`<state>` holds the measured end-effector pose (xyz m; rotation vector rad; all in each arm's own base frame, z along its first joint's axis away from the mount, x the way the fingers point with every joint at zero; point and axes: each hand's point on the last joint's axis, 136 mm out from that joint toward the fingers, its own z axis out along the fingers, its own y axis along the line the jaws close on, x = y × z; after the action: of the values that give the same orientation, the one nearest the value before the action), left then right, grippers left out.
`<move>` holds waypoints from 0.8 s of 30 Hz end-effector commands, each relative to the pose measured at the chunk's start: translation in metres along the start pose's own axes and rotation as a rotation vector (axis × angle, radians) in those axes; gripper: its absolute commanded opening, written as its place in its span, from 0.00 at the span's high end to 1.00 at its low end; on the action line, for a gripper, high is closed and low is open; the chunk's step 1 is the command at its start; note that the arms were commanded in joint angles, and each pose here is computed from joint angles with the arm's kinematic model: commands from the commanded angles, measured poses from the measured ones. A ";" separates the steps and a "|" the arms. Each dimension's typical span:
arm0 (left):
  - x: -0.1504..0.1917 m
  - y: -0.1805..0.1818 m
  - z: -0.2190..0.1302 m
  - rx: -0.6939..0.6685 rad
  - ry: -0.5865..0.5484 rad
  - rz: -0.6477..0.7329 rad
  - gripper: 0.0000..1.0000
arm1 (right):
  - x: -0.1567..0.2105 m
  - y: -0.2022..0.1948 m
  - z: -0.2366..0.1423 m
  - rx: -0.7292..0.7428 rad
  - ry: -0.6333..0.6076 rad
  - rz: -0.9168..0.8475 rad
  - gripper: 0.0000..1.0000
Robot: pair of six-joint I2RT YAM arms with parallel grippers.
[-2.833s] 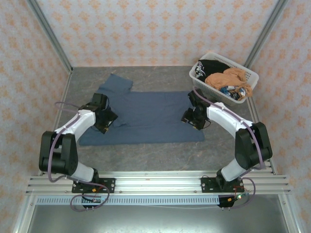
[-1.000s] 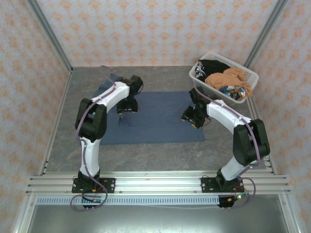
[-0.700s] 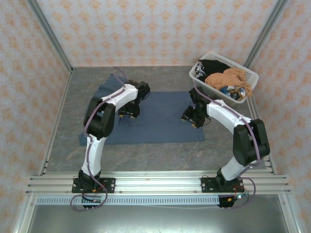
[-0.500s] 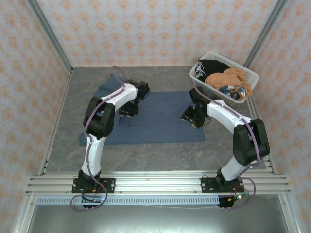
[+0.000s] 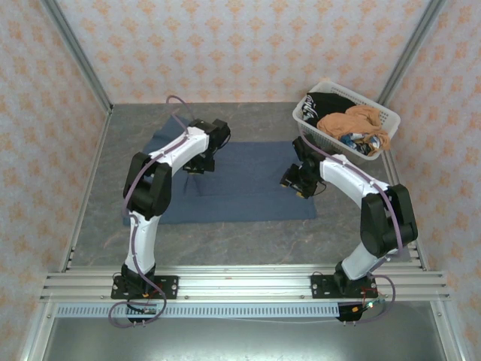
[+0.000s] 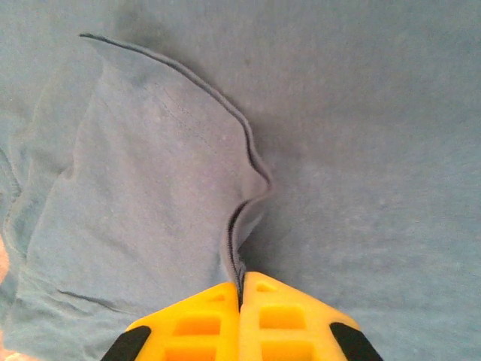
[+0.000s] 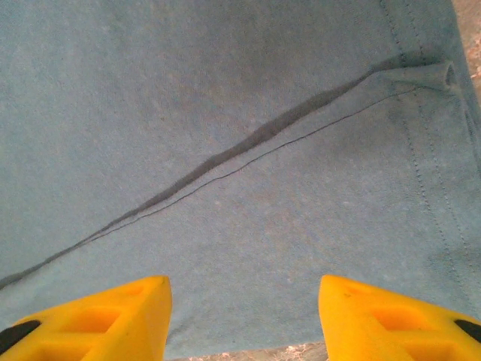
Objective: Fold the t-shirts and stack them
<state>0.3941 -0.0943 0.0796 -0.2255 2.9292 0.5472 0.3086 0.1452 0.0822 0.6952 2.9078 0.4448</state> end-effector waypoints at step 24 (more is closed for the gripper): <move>0.050 0.071 0.004 0.274 0.058 -0.517 0.62 | -0.017 -0.038 0.013 0.092 -0.062 0.061 0.60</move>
<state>0.3619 -0.0631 0.1249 -0.6775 2.7388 0.0617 0.3031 0.1170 0.0674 0.7858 2.8852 0.3531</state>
